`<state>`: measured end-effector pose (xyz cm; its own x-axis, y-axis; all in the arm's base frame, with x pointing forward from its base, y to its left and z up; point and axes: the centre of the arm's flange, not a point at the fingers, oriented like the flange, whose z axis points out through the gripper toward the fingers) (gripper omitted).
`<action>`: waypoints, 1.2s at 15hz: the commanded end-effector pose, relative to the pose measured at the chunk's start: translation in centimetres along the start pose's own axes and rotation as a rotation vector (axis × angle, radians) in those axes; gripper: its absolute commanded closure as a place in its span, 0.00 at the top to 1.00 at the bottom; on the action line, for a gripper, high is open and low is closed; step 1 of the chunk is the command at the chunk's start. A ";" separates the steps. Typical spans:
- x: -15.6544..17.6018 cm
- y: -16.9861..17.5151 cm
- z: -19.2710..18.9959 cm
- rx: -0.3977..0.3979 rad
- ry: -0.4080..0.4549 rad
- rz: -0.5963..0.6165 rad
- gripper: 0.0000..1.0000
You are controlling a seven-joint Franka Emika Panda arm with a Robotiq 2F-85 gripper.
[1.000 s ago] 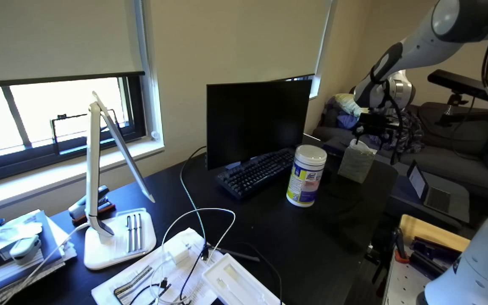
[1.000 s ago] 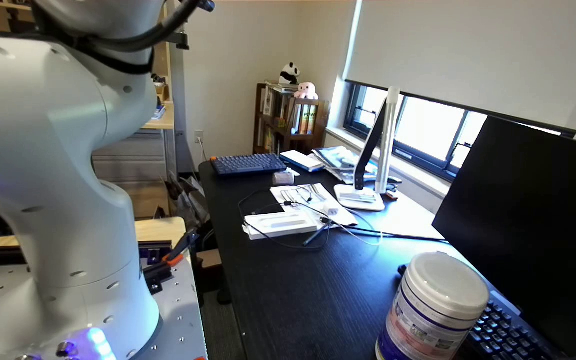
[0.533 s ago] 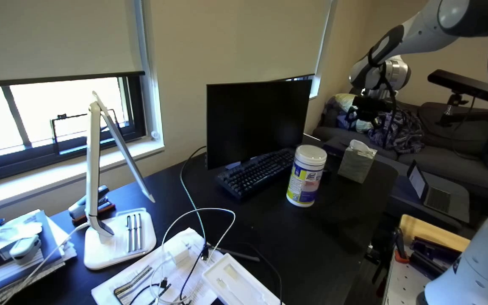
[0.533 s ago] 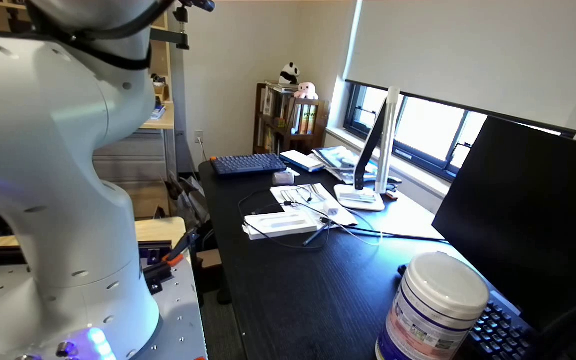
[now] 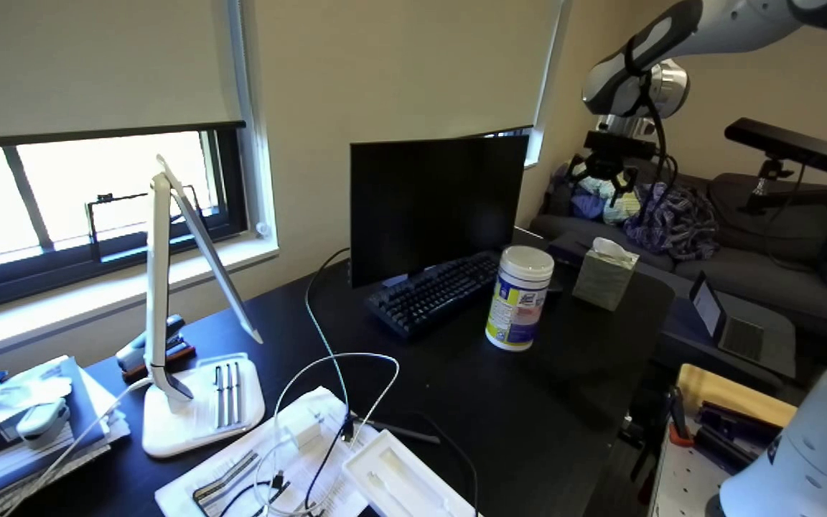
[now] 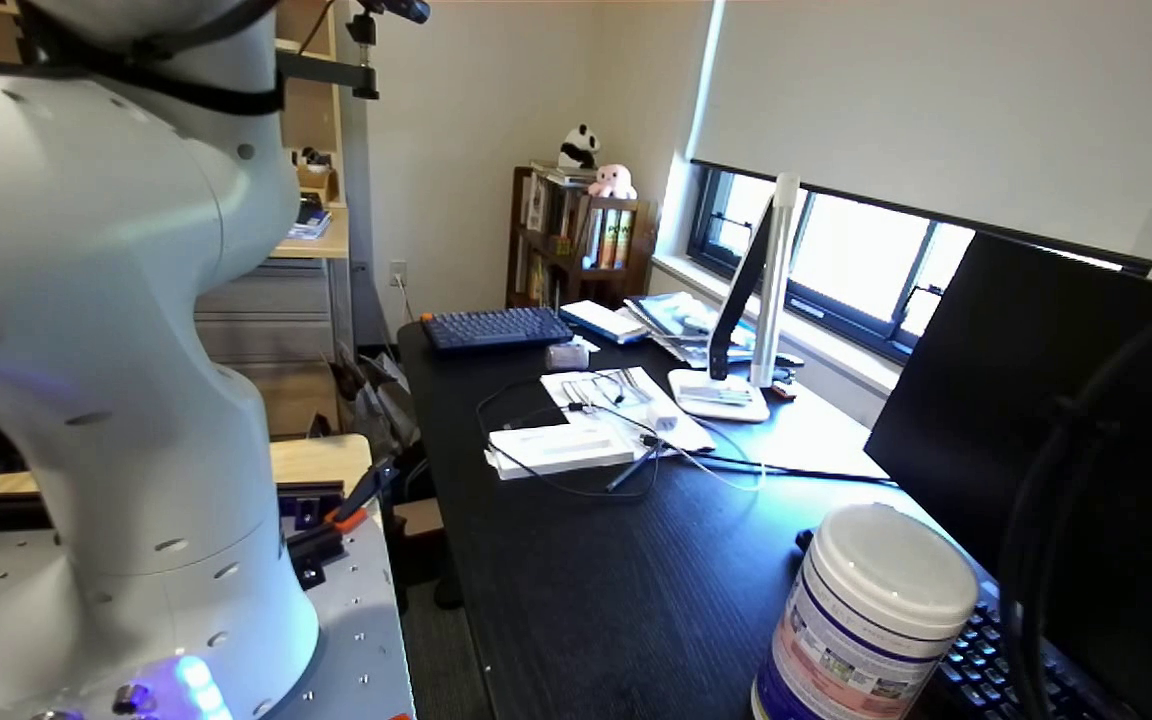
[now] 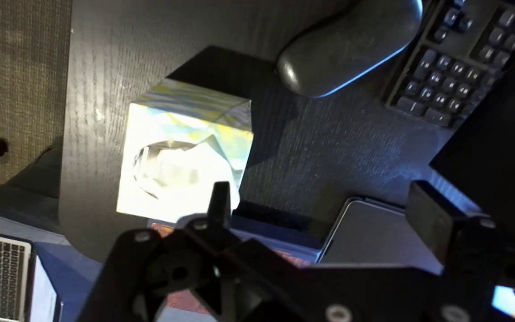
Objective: Move the tissue box to the right
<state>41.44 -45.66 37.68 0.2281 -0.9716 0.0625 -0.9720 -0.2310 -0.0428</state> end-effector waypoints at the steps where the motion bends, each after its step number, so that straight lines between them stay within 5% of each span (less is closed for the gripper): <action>1: -8.5 -0.7 -1.7 -0.020 -0.023 -0.154 1.00; 6: -18.3 0.6 -2.7 -0.105 -0.015 -0.459 1.00; 12: -25.1 8.2 -5.3 -0.188 -0.018 -0.778 1.00; 14: -27.0 10.5 -6.5 -0.168 -0.031 -0.881 1.00; 18: -30.1 9.6 -8.2 -0.103 -0.098 -1.066 1.00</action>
<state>26.23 -21.36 41.64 0.9162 -0.3983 -0.0431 -0.3908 -0.9122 0.1231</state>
